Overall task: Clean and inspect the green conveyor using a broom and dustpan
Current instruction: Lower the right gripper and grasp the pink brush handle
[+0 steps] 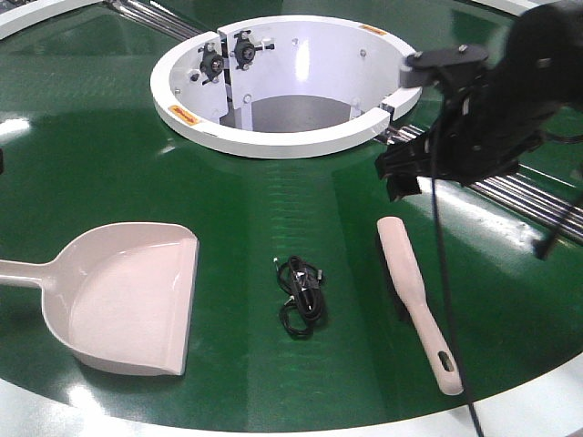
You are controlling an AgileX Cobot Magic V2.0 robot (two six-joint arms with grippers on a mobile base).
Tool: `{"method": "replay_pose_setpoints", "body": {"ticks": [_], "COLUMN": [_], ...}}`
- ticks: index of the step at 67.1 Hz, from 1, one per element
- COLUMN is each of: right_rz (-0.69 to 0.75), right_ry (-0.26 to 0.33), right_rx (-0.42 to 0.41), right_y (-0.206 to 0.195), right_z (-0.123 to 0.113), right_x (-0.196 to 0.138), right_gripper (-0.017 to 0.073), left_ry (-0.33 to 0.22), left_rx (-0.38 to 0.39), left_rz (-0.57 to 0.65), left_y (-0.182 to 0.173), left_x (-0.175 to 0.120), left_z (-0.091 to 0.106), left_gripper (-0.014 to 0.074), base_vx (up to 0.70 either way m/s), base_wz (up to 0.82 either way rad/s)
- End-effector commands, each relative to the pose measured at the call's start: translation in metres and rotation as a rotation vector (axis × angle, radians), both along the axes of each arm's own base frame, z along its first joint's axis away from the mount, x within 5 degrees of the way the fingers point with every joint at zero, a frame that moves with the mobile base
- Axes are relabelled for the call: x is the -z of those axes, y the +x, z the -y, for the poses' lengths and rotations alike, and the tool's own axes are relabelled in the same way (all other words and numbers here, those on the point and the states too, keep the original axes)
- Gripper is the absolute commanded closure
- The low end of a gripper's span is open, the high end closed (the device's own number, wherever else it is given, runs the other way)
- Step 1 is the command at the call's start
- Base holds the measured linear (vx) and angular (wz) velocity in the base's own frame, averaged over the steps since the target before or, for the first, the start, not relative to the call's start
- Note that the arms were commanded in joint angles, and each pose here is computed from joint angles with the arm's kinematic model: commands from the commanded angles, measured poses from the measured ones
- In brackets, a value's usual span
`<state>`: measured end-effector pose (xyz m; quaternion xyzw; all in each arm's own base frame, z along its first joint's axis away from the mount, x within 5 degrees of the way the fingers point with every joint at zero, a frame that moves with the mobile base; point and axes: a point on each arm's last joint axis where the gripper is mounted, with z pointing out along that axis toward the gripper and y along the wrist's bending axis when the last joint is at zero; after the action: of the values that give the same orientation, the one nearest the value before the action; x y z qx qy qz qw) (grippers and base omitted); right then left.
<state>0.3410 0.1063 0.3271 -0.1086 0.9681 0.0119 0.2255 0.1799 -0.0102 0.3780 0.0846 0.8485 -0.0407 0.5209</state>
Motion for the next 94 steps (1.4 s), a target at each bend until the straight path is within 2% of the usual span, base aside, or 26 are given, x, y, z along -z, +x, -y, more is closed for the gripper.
{"method": "replay_pose_setpoints", "body": {"ticks": [1, 19, 42, 61, 66, 71, 77, 83, 94], "right_rz": [0.007, -0.165, -0.223, -0.246, -0.244, -0.246, -0.253, -0.252, -0.200], "right_ry": [-0.029, -0.041, 0.005, 0.007, 0.008, 0.008, 0.007, 0.007, 0.018], "right_rx": [0.043, 0.099, 0.107, 0.127, 0.127, 0.129, 0.133, 0.133, 0.120], "right_y": [0.012, 0.045, 0.065, 0.072, 0.072, 0.072, 0.072, 0.071, 0.068], "right_z": [-0.001, -0.002, -0.011, -0.013, -0.013, -0.013, -0.012, -0.012, -0.011], "right_x": [-0.005, 0.044, 0.084, 0.104, 0.104, 0.104, 0.104, 0.102, 0.080], "right_gripper": [-0.0041, -0.0033, -0.0033, -0.0007, 0.0051, 0.0159, 0.0334, 0.0572, 0.0569], "left_ry": [-0.023, -0.024, -0.024, -0.024, -0.024, -0.024, -0.024, -0.023, -0.020], "left_rx": [-0.012, -0.005, -0.001, 0.003, 0.004, 0.006, 0.007, 0.007, 0.007], "left_rz": [0.089, 0.072, 0.061, 0.049, 0.045, 0.041, 0.039, 0.038, 0.036], "left_y": [0.000, -0.001, -0.001, -0.002, -0.002, -0.002, -0.002, -0.002, -0.002], "left_x": [-0.016, -0.015, -0.014, -0.013, -0.013, -0.013, -0.012, -0.012, -0.012], "left_z": [0.000, 0.001, 0.001, 0.002, 0.002, 0.002, 0.002, 0.002, 0.002], "left_gripper": [-0.0027, -0.0013, 0.0001, 0.0003, 0.0003, 0.0003, 0.0004, 0.0004, 0.0004], "base_vx": [0.00, 0.00, 0.00, 0.00, 0.00, 0.00, 0.00, 0.00, 0.00], "base_wz": [0.00, 0.00, 0.00, 0.00, 0.00, 0.00, 0.00, 0.00, 0.00]}}
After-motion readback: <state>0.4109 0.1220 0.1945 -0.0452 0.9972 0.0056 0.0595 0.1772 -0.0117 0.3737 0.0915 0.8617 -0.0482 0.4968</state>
